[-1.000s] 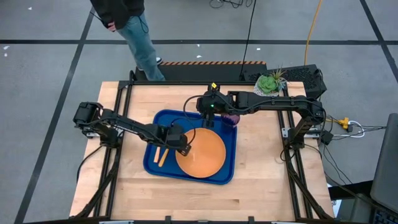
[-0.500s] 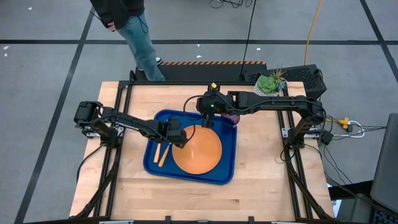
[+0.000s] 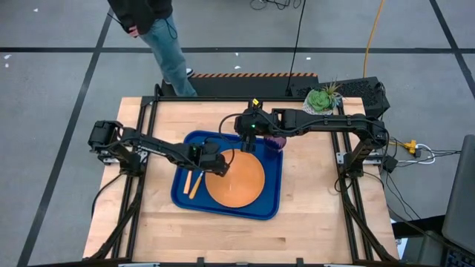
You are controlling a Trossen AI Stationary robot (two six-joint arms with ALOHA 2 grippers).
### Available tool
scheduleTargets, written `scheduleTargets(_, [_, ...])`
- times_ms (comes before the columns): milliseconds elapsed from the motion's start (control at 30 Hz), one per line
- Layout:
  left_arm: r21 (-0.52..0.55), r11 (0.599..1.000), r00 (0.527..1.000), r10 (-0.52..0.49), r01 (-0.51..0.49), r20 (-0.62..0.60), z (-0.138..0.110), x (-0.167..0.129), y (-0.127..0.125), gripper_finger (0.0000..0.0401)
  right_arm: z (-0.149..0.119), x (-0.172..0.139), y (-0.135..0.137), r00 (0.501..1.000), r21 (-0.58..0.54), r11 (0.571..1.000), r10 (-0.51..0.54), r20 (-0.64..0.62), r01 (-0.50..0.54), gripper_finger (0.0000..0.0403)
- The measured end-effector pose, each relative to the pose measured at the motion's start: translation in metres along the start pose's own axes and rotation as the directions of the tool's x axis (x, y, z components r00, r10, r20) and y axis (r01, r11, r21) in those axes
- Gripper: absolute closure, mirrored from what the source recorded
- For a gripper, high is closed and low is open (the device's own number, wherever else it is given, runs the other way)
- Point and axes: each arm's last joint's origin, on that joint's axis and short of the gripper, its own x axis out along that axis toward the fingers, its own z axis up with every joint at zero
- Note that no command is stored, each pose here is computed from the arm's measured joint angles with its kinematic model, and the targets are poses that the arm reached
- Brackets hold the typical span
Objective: Pick and place plate/cup/fork/spoon on tray
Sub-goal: Adjust the orange plate on the blue serving tray, then adjust the blue serving tray
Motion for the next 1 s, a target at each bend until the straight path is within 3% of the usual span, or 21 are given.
scheduleTargets(200, [-0.005, 1.000, 1.000, -0.006, 0.006, 0.007, 0.001, 0.000, -0.001, 0.0201, 0.000, 0.000, 0.000, 1.000, 0.000, 1.000, 0.001, -0.003, -0.001, 0.0218])
scheduleTargets(400, [-0.070, 0.997, 0.994, -0.052, 0.045, -0.097, -0.007, -0.002, -0.002, 0.0201, -0.001, 0.000, 0.000, 1.000, -0.002, 1.000, 0.001, -0.006, -0.001, 0.0218])
scheduleTargets(567, [-0.094, 0.995, 0.988, -0.004, -0.011, -0.156, -0.015, -0.005, 0.001, 0.0201, -0.001, 0.000, 0.000, 1.000, -0.003, 1.000, 0.001, -0.006, -0.001, 0.0218])
scheduleTargets(700, [-0.085, 0.996, 0.989, 0.027, -0.039, -0.144, -0.015, -0.005, 0.003, 0.0201, -0.001, 0.000, 0.000, 1.000, -0.003, 1.000, 0.001, -0.005, -0.001, 0.0218])
scheduleTargets(1000, [-0.052, 0.998, 0.995, -0.034, 0.029, -0.097, -0.011, -0.004, -0.003, 0.0201, 0.000, 0.000, 0.000, 1.000, -0.005, 1.000, 0.000, 0.000, 0.000, 0.0218])
